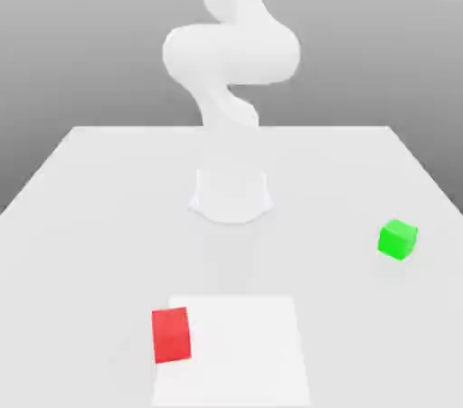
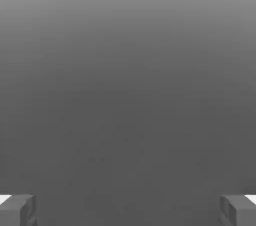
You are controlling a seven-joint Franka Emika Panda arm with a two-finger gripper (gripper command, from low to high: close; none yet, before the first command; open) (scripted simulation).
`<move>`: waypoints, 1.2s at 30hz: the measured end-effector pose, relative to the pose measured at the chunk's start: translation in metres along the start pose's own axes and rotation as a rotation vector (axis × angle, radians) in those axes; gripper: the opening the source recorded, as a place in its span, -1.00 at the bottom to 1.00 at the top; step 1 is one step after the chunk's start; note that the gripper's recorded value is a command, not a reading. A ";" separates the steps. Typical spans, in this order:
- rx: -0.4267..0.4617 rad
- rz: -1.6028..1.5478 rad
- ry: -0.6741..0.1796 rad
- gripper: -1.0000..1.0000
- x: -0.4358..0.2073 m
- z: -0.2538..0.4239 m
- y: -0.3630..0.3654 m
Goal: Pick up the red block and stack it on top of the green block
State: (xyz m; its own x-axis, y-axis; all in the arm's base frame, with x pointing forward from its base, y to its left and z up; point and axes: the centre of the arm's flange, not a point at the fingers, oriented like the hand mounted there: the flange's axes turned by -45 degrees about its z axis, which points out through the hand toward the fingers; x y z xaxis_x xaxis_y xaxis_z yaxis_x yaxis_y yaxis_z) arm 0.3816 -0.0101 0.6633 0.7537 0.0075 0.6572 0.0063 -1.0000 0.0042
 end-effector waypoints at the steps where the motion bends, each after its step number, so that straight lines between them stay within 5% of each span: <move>1: 0.001 -0.010 -0.036 0.00 -0.004 0.025 0.004; 10: 0.018 -0.085 -0.335 0.00 -0.086 0.212 0.038; 20: 0.058 -0.157 -0.664 0.00 -0.250 0.346 0.071; 26: 0.068 -0.173 -0.714 0.00 -0.309 0.396 0.073; 27: 0.068 -0.173 -0.715 -1.00 -0.317 0.403 0.073; 36: 0.069 -0.173 -0.715 -1.00 -0.308 0.394 0.073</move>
State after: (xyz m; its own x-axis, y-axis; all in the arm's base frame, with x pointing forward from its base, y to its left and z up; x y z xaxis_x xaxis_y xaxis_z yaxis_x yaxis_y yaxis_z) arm 0.4088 -0.0848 0.1642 0.9822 0.1877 -0.0008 0.1877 -0.9822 0.0007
